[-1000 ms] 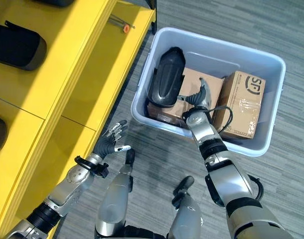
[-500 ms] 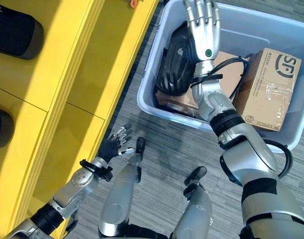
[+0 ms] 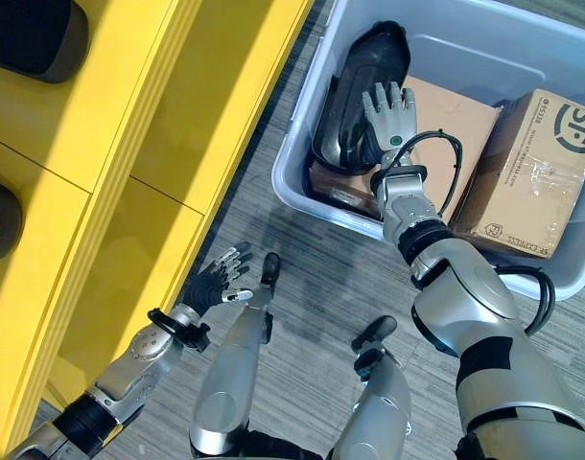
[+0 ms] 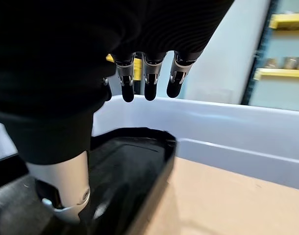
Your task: Move parts from the plastic box to the shelf.
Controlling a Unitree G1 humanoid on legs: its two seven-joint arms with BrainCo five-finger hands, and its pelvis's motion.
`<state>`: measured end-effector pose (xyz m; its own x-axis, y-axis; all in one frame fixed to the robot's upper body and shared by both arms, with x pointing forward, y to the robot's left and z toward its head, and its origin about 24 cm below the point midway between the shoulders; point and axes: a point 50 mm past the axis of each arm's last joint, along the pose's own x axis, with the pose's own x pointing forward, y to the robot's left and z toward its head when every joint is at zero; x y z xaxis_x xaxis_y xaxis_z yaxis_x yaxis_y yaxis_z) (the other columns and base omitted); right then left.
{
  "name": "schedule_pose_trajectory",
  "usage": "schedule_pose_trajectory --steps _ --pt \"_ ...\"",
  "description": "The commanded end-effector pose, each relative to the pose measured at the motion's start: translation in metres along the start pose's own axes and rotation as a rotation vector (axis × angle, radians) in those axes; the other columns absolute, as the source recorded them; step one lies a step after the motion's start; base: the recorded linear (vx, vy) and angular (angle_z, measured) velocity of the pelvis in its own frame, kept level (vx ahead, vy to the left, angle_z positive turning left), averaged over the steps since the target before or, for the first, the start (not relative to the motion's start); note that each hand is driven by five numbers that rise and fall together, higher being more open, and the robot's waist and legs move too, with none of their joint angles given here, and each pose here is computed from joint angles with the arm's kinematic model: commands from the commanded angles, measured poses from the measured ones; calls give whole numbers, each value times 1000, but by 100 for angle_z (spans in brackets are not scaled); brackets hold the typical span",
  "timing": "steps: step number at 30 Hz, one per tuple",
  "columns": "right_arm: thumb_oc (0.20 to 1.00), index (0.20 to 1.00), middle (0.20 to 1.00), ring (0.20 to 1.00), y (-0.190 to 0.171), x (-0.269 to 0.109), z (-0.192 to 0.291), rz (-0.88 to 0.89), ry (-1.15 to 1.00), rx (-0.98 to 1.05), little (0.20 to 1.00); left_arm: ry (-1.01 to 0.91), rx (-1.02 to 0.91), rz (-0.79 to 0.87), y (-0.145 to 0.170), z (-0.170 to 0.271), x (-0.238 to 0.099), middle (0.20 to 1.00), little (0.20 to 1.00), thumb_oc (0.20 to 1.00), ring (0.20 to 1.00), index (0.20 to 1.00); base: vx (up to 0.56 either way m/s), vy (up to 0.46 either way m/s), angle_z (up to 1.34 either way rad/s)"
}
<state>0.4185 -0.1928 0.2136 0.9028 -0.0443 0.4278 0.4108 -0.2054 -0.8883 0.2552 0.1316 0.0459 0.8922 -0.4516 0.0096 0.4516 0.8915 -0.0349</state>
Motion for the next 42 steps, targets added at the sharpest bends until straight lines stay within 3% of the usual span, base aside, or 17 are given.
schedule_pose_trajectory --steps 1,10,22,29,33,39,42 --pt "1000 1000 1000 1000 -28 18 -10 35 53 -26 1000 -52 10 -38 -5 13 -4 1000 1000 1000 1000 1000 -7 -5 3" --pt "1000 1000 1000 1000 -14 16 -33 314 192 -82 1000 -38 26 -62 -5 17 -7 1000 1000 1000 1000 1000 -5 -22 6" --pt "1000 1000 1000 1000 -19 14 -62 392 322 -312 1000 -21 33 -78 -5 16 -12 1000 1000 1000 1000 1000 0 0 0" --pt "1000 1000 1000 1000 7 -11 -85 485 573 -187 1000 -25 41 -99 -9 16 -12 1000 1000 1000 1000 1000 -3 -4 0" --pt "1000 1000 1000 1000 17 -19 -88 421 633 -69 1000 -29 37 -96 -13 16 -10 1000 1000 1000 1000 1000 -11 8 -2" --pt "1000 1000 1000 1000 0 2 -51 66 380 201 1000 -124 25 -2 -12 28 -2 1000 1000 1000 1000 1000 -19 15 -4" --pt "1000 1000 1000 1000 -7 6 -40 9 288 224 1000 -136 28 8 -10 29 -1 1000 1000 1000 1000 1000 -6 15 -5"
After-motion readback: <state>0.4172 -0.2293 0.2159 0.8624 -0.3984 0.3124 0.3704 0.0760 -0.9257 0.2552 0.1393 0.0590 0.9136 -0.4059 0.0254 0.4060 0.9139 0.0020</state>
